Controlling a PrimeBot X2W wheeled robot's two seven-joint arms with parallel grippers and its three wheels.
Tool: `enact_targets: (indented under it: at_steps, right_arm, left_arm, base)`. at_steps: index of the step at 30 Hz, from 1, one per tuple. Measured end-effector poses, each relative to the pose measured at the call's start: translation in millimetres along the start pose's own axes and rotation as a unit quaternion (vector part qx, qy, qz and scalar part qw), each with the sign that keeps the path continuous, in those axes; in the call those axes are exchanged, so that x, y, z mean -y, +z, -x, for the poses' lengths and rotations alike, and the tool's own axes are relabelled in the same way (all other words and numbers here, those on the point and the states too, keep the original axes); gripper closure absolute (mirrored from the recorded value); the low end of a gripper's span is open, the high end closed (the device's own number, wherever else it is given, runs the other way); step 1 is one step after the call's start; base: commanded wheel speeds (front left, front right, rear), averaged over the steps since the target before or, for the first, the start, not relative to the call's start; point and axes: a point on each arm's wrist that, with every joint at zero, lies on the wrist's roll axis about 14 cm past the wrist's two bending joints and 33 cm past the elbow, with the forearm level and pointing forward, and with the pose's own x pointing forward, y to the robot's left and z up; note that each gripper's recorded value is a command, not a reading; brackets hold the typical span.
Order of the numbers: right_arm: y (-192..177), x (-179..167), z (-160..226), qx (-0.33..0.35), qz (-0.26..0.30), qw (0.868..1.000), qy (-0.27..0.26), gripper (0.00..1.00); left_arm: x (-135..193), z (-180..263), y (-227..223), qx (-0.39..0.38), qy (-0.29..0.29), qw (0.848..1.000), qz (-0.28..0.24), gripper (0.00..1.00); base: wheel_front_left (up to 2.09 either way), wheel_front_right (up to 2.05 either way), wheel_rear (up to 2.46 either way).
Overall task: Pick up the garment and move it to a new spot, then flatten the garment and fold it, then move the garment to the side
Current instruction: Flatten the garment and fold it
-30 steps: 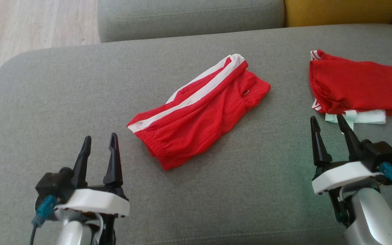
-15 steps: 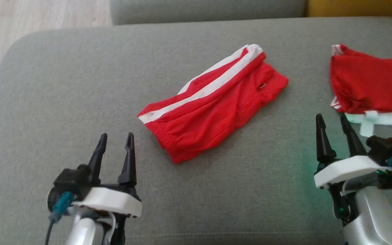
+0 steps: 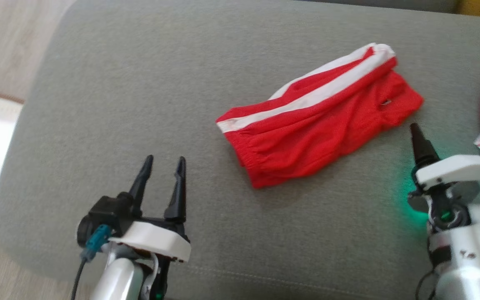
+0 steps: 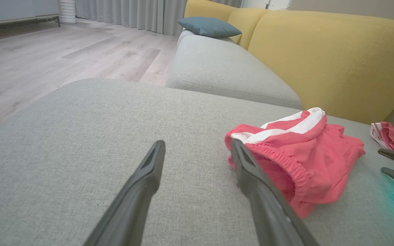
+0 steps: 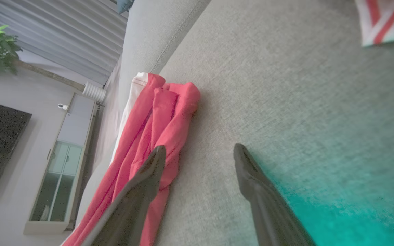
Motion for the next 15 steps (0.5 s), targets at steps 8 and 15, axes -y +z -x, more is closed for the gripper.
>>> enact_targets:
  at_steps: [8, 15]
  right_arm:
    - [-1.6, -21.4, -40.2, -0.032, -0.053, 0.998, 0.006, 0.00]
    - [-2.5, -29.3, -68.3, -0.065, -0.046, 0.997, 0.003, 0.00]
  left_arm:
    - [-18.3, 7.4, 2.7, 0.001, 0.031, 1.000, -0.004, 0.00]
    - [-28.0, 11.8, -2.4, -0.009, 0.051, 0.999, -0.008, 0.00]
  base:
    - [0.00, 0.00, 0.00]
    - [0.00, 0.00, 0.00]
